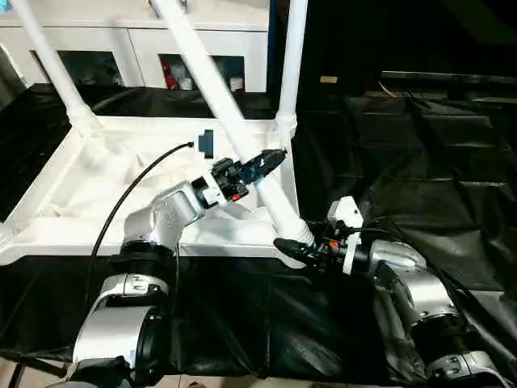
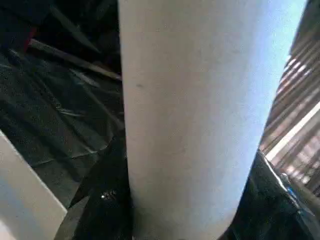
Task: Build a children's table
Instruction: Insert table leg to table base
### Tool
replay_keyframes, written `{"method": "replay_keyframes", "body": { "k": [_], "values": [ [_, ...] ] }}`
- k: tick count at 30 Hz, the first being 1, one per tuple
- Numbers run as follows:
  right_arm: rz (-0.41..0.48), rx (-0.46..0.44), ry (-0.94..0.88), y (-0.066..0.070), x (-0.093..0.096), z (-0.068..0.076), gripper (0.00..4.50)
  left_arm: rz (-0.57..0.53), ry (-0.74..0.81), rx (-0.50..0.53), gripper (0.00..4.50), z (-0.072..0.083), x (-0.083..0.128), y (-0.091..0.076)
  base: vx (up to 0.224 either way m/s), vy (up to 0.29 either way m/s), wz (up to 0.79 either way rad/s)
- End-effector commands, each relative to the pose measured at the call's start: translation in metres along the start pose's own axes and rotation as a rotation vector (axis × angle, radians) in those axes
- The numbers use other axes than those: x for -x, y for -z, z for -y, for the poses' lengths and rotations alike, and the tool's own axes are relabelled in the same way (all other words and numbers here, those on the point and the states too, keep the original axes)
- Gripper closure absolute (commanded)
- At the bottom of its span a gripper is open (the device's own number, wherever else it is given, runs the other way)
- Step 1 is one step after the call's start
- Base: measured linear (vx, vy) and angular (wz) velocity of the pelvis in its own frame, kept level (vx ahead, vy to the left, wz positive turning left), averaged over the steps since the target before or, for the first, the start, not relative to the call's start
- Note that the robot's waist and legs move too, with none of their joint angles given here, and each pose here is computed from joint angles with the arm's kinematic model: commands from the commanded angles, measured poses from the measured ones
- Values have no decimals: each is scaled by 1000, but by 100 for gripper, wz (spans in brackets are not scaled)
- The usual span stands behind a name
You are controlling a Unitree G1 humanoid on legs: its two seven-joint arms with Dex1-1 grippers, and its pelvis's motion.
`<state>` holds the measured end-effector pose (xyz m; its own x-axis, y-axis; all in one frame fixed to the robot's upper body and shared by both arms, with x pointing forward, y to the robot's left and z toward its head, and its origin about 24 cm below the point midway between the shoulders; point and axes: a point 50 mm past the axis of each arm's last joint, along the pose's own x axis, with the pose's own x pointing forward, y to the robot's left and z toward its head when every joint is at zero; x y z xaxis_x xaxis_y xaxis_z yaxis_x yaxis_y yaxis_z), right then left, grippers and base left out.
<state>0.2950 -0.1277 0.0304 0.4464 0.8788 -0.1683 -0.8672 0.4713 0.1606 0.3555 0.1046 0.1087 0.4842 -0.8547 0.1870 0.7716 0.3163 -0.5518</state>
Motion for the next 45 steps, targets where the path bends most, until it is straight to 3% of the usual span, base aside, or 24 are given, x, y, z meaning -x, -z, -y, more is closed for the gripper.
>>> {"method": "replay_keyframes", "body": {
  "k": [1,6,9,12,15,23,33,40,45],
  "values": [
    [-22,-32,39,5,-2,2,141,-59,-4,-73,233,6,-11,-2,0,0,0],
    [112,-60,82,-15,7,10,80,-133,-9,-194,258,11,-18,1,0,0,0],
    [232,-102,90,-37,24,17,57,-155,-11,-224,262,14,-22,-2,0,0,0],
    [257,-112,99,-45,31,21,30,-179,5,-247,262,16,-24,-2,0,0,0],
    [207,-79,100,-49,36,25,6,-221,23,-270,262,18,-25,-2,0,0,0],
    [63,-1,52,-46,33,20,0,-269,63,-306,262,22,-28,-5,0,0,0],
    [-34,134,101,-55,-5,10,0,-343,35,-379,262,25,-37,-9,0,0,0],
    [-47,140,128,-55,-20,6,74,-362,3,-420,262,24,-38,-11,0,0,0],
    [-31,133,106,-63,-22,5,115,-359,-38,-480,262,23,-38,-20,0,0,0]
  ]
}}
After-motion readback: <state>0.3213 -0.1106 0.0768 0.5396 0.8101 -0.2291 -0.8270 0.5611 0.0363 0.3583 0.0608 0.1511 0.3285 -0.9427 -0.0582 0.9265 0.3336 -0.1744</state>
